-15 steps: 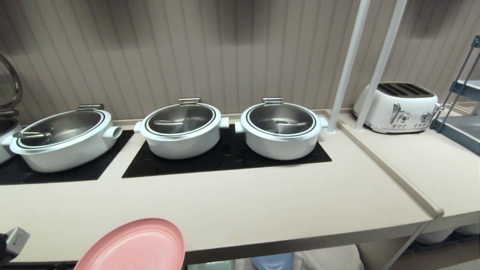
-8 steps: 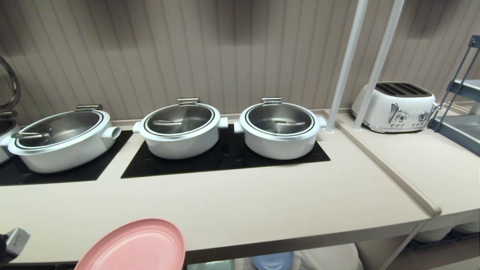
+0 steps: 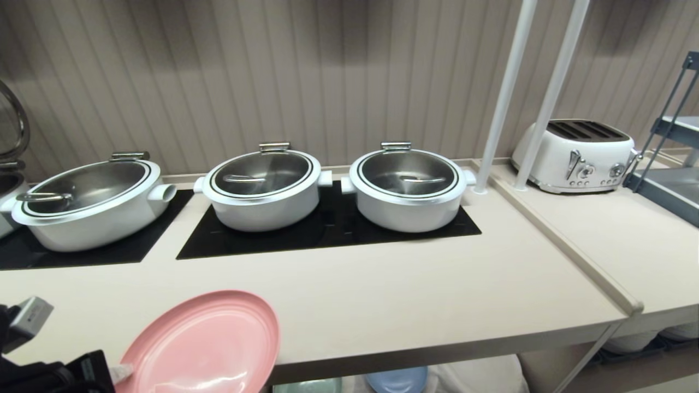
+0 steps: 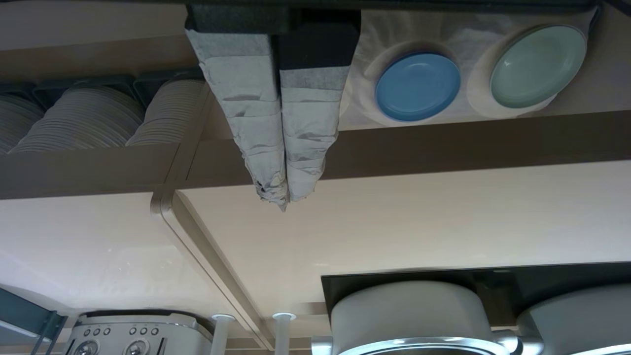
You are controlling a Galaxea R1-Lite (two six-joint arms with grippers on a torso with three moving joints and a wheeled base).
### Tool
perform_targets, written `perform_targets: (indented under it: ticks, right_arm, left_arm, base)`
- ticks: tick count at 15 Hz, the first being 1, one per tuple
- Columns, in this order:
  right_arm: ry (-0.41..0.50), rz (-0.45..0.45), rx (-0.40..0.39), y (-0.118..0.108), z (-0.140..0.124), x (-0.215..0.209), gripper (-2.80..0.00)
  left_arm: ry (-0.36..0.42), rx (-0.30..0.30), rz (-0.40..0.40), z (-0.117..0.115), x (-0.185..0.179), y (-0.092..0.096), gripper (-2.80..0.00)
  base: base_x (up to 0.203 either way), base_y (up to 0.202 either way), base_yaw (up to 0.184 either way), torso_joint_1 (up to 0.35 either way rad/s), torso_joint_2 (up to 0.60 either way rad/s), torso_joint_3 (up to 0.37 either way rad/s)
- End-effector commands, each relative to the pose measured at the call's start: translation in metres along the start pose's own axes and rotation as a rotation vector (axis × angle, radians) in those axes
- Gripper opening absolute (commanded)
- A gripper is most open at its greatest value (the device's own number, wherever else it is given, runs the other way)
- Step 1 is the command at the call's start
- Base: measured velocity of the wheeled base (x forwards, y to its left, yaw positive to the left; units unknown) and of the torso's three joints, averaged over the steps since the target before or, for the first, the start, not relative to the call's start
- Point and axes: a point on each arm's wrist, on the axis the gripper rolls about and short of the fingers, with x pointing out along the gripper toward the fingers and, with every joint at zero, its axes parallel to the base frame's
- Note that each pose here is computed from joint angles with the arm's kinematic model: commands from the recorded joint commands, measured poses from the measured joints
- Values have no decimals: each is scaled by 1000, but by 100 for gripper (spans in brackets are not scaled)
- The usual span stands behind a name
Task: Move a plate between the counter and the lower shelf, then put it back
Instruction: Put the plate
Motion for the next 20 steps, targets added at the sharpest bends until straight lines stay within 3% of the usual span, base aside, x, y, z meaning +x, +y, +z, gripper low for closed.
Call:
perform_targets:
  ticks: [1, 3, 9, 13, 16, 20]
  right_arm:
    - [0, 0, 0, 0, 0, 0, -280]
    - [0, 0, 0, 0, 0, 0, -280]
    - [0, -1, 0, 0, 0, 0, -280]
    - [0, 0, 0, 0, 0, 0, -280]
    - [0, -1, 0, 0, 0, 0, -280]
    - [0, -2, 0, 0, 0, 0, -280]
  left_arm:
    - [8, -3, 4, 13, 6, -8, -280]
    - [4, -4, 5, 25, 11, -14, -280]
    - [57, -6, 14, 27, 23, -16, -280]
    - [36, -4, -30, 45, 54, -25, -280]
    - [4, 33, -59, 57, 72, -34, -280]
    - [51, 26, -71, 56, 81, -32, -280]
  base:
    - [0, 0, 0, 0, 0, 0]
    - [0, 0, 0, 0, 0, 0]
    - [0, 0, 0, 0, 0, 0]
    - [0, 0, 0, 0, 0, 0]
    - [0, 0, 0, 0, 0, 0]
    - [0, 0, 0, 0, 0, 0]
